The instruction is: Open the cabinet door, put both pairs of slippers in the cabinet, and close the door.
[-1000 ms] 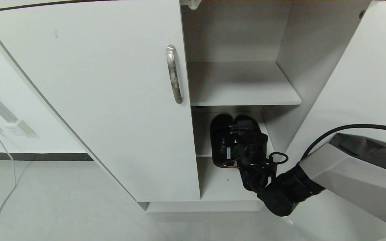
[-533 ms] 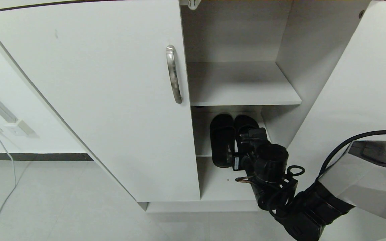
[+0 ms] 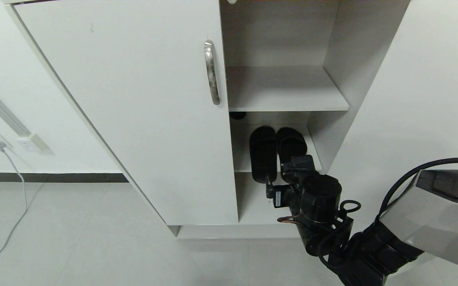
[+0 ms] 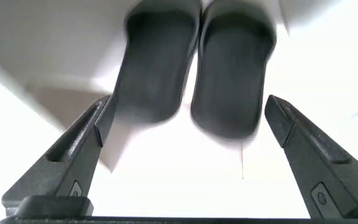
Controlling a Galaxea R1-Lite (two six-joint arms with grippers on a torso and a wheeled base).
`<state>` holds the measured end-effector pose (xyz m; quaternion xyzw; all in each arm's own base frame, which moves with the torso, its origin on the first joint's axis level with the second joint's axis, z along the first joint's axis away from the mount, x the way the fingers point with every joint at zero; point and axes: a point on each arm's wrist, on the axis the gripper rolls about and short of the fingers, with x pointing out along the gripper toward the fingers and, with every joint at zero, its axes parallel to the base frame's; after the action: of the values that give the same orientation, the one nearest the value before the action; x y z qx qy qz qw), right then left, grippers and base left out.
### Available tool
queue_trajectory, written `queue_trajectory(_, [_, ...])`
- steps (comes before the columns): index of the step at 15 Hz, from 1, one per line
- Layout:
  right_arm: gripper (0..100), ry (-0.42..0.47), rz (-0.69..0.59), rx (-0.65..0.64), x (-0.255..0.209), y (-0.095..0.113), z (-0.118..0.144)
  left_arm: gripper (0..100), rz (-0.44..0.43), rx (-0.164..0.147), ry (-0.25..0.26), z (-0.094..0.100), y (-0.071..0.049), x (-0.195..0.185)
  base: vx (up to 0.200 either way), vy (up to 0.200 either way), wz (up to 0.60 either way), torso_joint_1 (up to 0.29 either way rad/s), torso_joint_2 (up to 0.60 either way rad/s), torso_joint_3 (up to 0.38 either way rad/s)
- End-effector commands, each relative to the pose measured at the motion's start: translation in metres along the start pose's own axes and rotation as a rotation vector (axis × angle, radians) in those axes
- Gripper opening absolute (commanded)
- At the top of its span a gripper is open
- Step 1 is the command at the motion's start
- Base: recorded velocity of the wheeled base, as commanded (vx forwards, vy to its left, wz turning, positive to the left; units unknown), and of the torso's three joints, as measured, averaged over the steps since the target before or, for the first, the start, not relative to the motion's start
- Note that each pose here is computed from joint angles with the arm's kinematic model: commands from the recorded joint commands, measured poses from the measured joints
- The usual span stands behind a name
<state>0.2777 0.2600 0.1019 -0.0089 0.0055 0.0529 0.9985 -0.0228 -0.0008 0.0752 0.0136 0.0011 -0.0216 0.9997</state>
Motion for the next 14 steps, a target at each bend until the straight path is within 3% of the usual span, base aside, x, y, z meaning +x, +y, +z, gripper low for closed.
queue_trajectory(1, [100, 0.009, 0.003, -0.008, -0.002, 0.0, -0.0029, 0, 0.0, 0.0, 0.002, 0.0, 0.0, 0.0001, -0.2, 0.0, 0.0, 0.002, 0.0, -0.002])
queue_trajectory(14, [100, 0.03, 0.005, -0.025, -0.0046, -0.0013, -0.0098, 0, 0.0, 0.0, 0.0, 0.0002, 0.0, 0.0001, 0.0, 0.0, 0.0, 0.0, 0.0, 0.0])
